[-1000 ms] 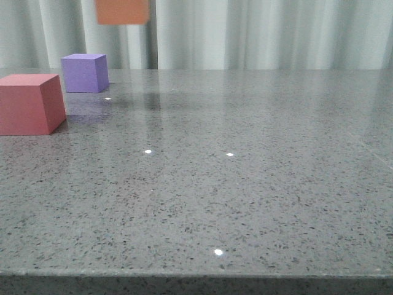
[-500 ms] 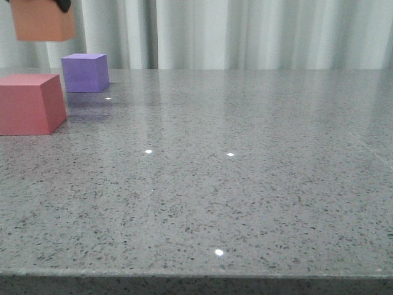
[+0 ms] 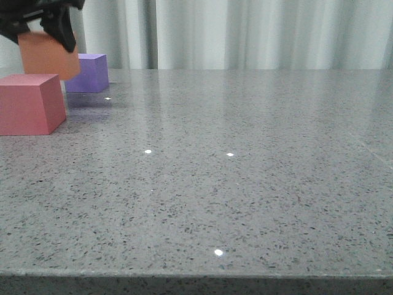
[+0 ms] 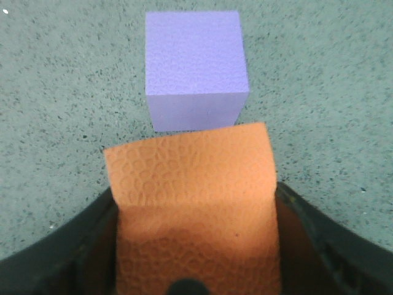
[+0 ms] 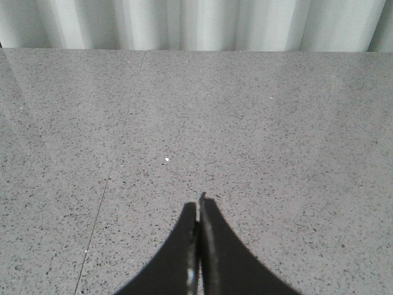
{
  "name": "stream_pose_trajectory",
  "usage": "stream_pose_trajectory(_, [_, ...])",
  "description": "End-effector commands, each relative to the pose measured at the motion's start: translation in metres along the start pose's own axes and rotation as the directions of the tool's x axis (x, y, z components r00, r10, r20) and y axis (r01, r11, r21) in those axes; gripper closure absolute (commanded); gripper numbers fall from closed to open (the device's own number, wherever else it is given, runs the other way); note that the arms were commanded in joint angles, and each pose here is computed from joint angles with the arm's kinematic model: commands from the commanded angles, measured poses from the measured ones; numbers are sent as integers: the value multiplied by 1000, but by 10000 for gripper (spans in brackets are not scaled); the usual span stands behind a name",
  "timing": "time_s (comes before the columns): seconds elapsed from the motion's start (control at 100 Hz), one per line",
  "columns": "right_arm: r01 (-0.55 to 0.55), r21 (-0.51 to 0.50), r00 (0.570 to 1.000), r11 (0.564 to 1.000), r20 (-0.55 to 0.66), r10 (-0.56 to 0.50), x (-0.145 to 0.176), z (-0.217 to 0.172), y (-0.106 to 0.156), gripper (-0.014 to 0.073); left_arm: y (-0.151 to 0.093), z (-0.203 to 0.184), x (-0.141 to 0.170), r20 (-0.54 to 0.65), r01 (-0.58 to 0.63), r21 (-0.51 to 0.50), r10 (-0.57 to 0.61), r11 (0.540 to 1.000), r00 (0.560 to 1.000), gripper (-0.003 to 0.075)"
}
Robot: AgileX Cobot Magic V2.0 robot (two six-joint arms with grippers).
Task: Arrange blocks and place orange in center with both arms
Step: 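Carry the orange cube with the left gripper beside the purple cube, then lower the orange cube between the pink and purple cubes, release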
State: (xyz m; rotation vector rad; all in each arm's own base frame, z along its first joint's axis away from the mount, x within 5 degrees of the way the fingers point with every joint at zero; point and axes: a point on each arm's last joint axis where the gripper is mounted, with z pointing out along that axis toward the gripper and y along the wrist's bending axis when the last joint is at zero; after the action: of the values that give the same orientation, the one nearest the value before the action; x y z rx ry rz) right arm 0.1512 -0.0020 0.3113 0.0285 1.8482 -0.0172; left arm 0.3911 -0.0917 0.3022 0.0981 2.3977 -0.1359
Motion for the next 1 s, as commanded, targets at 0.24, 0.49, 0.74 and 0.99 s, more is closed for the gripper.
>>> stream_pose_trajectory(0.24, [17,-5,996,1000,92,-17,-14,-3,0,663,-2,-1,-13,96,9,24,-11,1000,995,493])
stream_pose_trajectory(0.49, [17,-5,996,1000,92,-17,-14,-3,0,663,-2,14,-7,56,14,22,-15,1000,998,493])
stream_pose_trajectory(0.74, [17,-5,996,1000,93,-17,-14,-3,0,663,-2,15,-6,43,15,21,-16,1000,999,494])
stream_pose_trajectory(0.99, [17,-5,996,1000,93,-17,-14,-3,0,663,-2,15,-3,1,16,13,-16,1000,1000,493])
